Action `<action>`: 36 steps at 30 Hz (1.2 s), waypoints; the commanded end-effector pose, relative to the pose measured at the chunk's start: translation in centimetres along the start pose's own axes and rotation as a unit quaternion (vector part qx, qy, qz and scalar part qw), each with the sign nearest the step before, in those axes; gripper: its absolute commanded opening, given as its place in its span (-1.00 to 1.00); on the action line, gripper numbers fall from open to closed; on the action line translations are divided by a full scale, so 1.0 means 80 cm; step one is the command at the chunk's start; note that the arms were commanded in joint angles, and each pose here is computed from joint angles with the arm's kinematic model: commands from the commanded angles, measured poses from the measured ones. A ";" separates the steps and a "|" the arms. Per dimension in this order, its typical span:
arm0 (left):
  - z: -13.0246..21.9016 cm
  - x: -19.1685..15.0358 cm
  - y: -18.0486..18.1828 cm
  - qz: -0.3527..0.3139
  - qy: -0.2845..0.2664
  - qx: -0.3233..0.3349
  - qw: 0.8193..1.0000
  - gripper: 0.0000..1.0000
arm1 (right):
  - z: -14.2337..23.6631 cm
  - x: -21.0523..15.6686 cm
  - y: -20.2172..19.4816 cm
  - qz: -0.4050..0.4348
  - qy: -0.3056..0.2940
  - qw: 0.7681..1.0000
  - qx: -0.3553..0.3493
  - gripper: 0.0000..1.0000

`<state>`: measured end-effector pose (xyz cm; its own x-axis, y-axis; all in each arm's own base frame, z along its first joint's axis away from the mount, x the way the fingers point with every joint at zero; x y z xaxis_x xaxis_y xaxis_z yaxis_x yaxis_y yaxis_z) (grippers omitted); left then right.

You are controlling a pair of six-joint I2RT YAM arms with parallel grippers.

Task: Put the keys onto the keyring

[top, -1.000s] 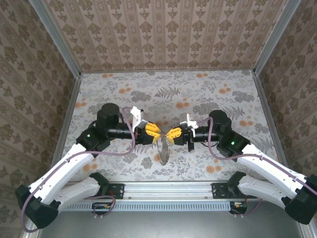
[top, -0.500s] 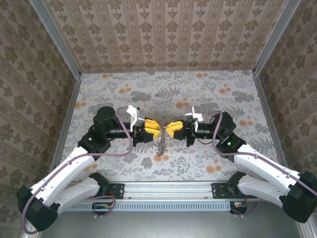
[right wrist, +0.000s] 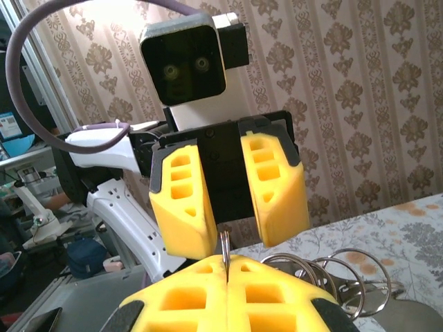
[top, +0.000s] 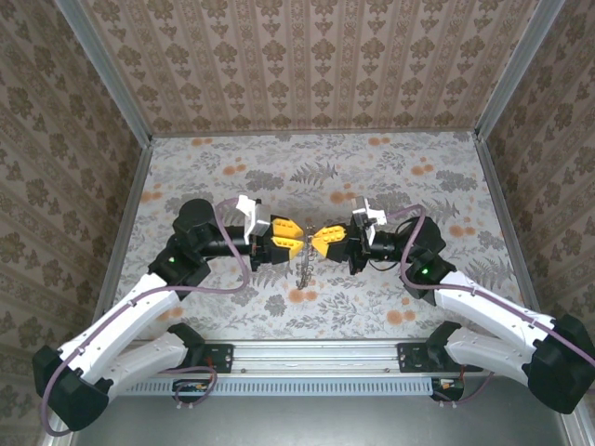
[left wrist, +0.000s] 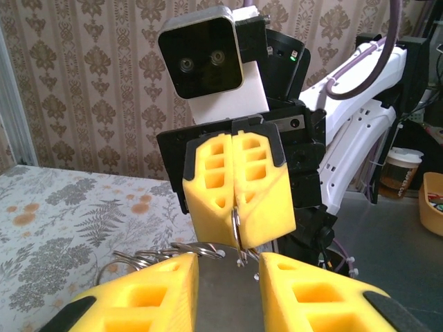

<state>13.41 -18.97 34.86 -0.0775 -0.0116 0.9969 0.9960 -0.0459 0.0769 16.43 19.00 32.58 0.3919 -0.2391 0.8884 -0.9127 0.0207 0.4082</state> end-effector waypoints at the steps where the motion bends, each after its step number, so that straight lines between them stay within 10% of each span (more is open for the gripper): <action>1: -0.005 0.007 -0.003 -0.014 -0.015 -0.016 1.000 -0.40 | 0.003 0.011 0.007 0.012 -0.047 0.999 0.010 -1.00; 33: -0.022 0.003 0.003 -0.016 -0.011 -0.009 1.000 -1.00 | 0.004 -0.009 0.003 0.018 -0.041 0.999 -0.010 -0.98; 36: -0.015 -0.006 0.007 -0.015 0.029 0.039 0.999 -1.00 | 0.010 -0.011 0.004 0.012 -0.012 0.999 -0.045 -0.34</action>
<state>13.88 -20.67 33.94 -0.0635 -0.0314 0.9975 0.9969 -0.0475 0.0620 16.10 18.61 31.40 0.3750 -0.3018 0.8765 -0.9090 0.0658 0.4115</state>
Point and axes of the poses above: each hand's point on the last joint's axis, 136 mm out from that joint toward the fingers, its own z axis back along the fingers, its own y axis along the line the jaws close on, x = y × z, the point moved 10 cm from there along z, back along the fingers, and after that the axes turned 9 degrees about -z, right-handed, at the moved point
